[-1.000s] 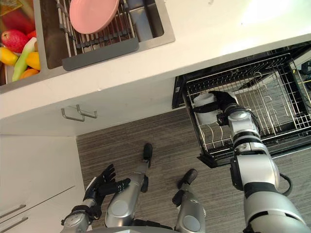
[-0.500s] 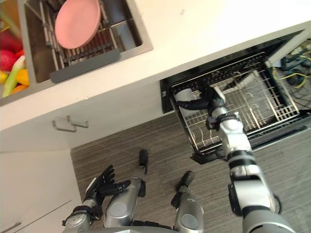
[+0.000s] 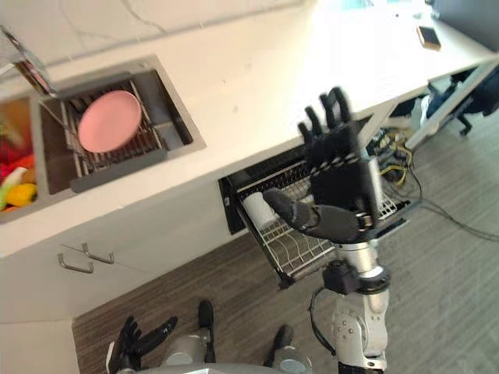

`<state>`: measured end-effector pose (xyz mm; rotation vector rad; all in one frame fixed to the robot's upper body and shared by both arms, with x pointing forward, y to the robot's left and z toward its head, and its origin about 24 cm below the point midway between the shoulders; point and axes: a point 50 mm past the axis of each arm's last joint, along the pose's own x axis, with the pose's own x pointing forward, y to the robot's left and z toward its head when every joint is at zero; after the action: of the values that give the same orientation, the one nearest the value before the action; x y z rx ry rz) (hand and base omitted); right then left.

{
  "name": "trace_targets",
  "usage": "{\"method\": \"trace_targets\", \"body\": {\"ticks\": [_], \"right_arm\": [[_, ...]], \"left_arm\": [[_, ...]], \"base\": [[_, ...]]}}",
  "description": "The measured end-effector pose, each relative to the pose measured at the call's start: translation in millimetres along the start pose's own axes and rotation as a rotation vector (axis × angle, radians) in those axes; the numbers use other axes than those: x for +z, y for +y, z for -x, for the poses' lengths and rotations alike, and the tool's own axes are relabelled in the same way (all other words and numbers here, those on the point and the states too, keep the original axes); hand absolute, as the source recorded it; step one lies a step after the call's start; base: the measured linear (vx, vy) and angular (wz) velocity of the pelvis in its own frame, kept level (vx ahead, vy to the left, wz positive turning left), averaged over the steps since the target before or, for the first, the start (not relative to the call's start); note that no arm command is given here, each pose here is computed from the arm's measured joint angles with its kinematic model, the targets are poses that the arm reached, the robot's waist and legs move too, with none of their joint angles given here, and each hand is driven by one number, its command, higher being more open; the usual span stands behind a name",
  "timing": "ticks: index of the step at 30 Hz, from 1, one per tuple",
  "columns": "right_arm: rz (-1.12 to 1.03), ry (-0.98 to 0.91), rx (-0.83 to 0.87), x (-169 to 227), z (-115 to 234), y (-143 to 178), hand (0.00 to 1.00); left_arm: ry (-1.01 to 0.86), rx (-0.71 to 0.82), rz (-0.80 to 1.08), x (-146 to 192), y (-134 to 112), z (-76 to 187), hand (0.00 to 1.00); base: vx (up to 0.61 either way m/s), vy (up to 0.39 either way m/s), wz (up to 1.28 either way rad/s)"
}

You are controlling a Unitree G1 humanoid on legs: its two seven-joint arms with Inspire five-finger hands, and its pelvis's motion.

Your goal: Walk over to the sink, pick up the cup, carry it to the dishwasher, place the cup inside the dishwasher, then close the dishwasher door

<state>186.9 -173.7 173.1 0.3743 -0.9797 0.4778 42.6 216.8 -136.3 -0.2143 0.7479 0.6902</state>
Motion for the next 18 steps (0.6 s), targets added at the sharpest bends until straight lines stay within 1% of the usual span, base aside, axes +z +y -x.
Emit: {"method": "trace_targets", "body": {"ticks": [2, 4, 6, 8, 10, 11, 15, 16, 17, 18], "right_arm": [[0.01, -0.049, 0.03, 3.0, -7.4, 2.8, 1.0], [0.043, -0.056, 0.042, 5.6, -11.5, 0.8, 1.0], [0.148, -0.014, 0.012, 9.9, -13.4, -13.0, 1.0], [0.25, 0.044, -0.068, 11.4, -10.0, -32.8, 1.0], [0.252, 0.111, -0.13, -0.6, -7.7, -41.3, 1.0], [0.249, 0.117, -0.133, -1.4, -7.3, -41.5, 1.0], [0.255, 0.173, -0.178, 0.5, 6.6, -44.6, 1.0], [0.282, 0.18, -0.201, 7.4, 12.9, -46.5, 1.0], [0.288, 0.179, -0.209, 8.7, 13.9, -46.8, 1.0], [0.319, 0.181, -0.232, 13.4, 17.0, -47.3, 1.0]], "left_arm": [[0.008, 0.028, 0.02, -3.3, 2.9, 2.3, 1.0], [0.01, 0.033, 0.038, -4.8, 3.6, 3.3, 1.0], [0.01, 0.03, 0.045, -6.4, 3.5, 4.2, 1.0], [0.023, 0.03, 0.036, -10.0, 3.0, 5.7, 1.0], [0.053, 0.056, 0.03, -15.0, 7.3, 7.1, 1.0], [0.055, 0.057, 0.026, -15.3, 7.3, 7.2, 1.0], [0.047, 0.009, -0.09, -11.9, 4.5, 4.2, 1.0], [0.033, -0.045, -0.172, -4.2, 1.1, -2.5, 1.0], [0.02, -0.064, -0.198, 0.8, -0.7, -6.3, 1.0], [0.005, -0.099, -0.232, 9.5, -7.7, -13.8, 1.0]], "base": [[0.02, 0.021, 0.82], [0.04, 0.044, 1.19], [0.08, 0.181, 1.56], [0.07, 0.24, 1.33], [0.05, 0.269, 0.64], [0.05, 0.242, 0.38], [0.03, 0.125, 0.24], [0.05, 0.08, 0.59], [0.06, 0.052, 0.94], [0.07, -0.003, 1.02]]}}
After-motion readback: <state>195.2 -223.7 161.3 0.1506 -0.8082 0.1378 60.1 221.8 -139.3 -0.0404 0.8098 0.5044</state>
